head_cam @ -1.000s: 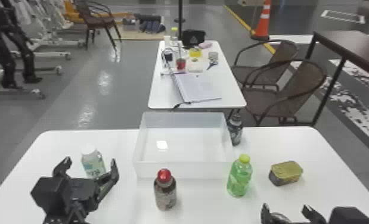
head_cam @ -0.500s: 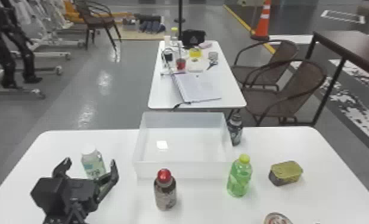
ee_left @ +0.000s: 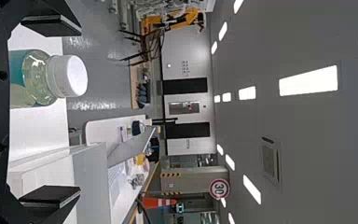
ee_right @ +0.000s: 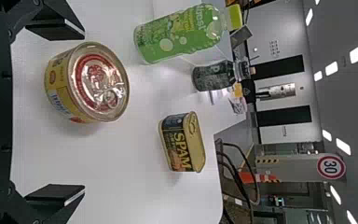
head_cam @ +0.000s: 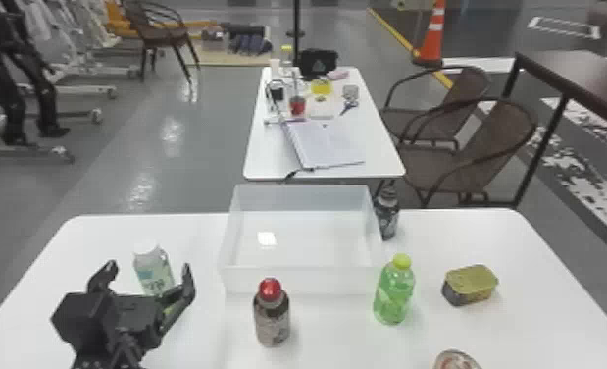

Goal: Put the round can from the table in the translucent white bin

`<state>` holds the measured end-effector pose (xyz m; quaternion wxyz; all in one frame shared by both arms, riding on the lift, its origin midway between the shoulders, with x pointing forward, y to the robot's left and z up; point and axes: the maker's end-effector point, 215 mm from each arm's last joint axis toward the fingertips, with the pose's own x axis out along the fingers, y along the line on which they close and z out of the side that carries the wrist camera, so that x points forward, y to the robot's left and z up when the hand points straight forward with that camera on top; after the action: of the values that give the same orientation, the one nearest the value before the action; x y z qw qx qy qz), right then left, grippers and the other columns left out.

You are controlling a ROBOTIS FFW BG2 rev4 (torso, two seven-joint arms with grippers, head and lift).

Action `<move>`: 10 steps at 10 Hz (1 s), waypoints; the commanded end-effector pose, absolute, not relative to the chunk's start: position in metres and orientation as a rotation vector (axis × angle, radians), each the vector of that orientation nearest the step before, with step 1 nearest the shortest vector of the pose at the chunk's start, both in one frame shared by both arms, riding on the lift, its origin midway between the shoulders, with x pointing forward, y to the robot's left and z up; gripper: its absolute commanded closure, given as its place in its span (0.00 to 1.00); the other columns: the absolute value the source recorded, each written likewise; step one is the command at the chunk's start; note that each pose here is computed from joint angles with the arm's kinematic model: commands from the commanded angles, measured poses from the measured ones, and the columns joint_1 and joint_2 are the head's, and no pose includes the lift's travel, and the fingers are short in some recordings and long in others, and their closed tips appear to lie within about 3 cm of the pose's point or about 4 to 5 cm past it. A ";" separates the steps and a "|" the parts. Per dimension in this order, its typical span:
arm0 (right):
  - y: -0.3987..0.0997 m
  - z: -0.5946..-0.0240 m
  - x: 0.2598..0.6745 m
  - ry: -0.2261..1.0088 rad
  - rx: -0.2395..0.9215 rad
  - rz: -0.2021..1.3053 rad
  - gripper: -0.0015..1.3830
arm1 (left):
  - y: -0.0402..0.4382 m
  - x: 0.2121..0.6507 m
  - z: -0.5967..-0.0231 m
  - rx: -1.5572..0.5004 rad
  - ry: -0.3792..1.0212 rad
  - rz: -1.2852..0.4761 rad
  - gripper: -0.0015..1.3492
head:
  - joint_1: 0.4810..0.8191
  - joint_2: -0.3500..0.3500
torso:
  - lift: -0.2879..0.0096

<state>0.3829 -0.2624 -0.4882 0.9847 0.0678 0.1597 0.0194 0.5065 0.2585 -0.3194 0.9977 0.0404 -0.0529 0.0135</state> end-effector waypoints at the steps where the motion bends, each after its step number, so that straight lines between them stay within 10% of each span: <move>1: -0.261 -0.495 0.386 0.329 0.138 0.046 0.10 | 0.258 0.507 -0.319 0.076 -0.107 0.027 0.08 | 0.20 0.50 | 0.63; 10: -0.257 -0.490 0.426 0.314 0.104 0.115 0.10 | 0.259 0.507 -0.318 0.060 -0.122 0.031 0.08 | 0.20 0.50 | 0.63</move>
<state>0.4255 -0.2566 -0.4883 0.9852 0.0527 0.1532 0.0564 0.5073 0.2590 -0.3174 0.9975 0.0319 -0.0609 0.0143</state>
